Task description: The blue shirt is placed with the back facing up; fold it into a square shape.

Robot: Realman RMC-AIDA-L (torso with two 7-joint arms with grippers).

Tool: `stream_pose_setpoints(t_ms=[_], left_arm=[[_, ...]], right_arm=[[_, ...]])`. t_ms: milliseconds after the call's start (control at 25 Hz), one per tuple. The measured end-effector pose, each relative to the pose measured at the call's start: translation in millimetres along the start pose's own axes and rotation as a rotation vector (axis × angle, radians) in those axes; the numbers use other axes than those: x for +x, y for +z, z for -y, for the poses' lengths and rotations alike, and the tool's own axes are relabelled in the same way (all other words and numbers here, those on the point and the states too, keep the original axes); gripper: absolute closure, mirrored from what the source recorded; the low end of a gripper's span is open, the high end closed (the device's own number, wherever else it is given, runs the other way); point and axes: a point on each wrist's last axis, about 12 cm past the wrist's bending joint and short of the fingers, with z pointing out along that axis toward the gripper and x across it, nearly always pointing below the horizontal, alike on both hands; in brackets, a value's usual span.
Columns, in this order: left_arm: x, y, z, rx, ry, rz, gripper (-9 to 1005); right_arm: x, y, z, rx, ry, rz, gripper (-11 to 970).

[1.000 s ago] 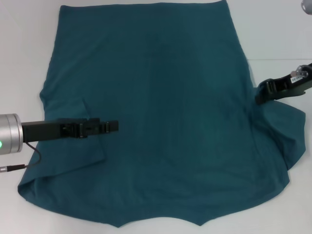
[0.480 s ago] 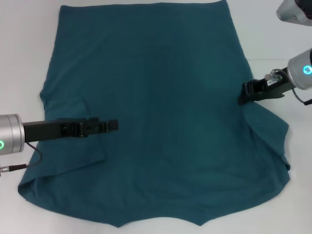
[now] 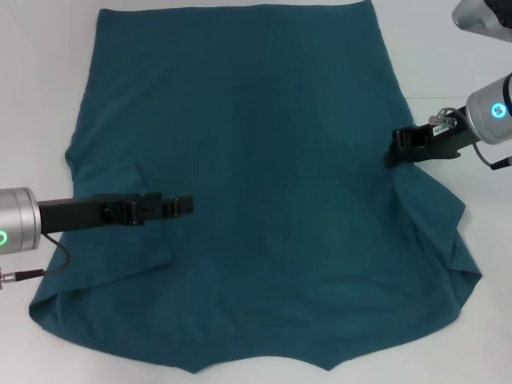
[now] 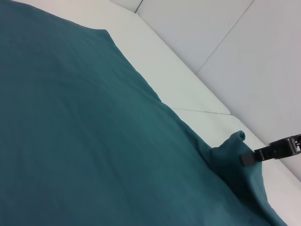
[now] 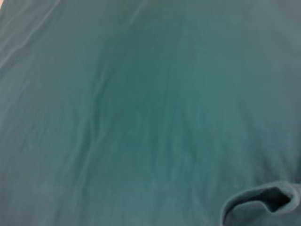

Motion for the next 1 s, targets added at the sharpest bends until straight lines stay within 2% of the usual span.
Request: stream_pose_setpoints(t_ms=[240,1000], left_arm=[[0,2,0.6,-0.002,0.004,-0.004,172],[-1,3,-0.5,-0.013,0.008,0.000,172]], right_arm=[[-2,-3,7.1,-0.021,0.076,0.043,947],[-4,-4,21.1,-0.045,0.192,0.130,948]])
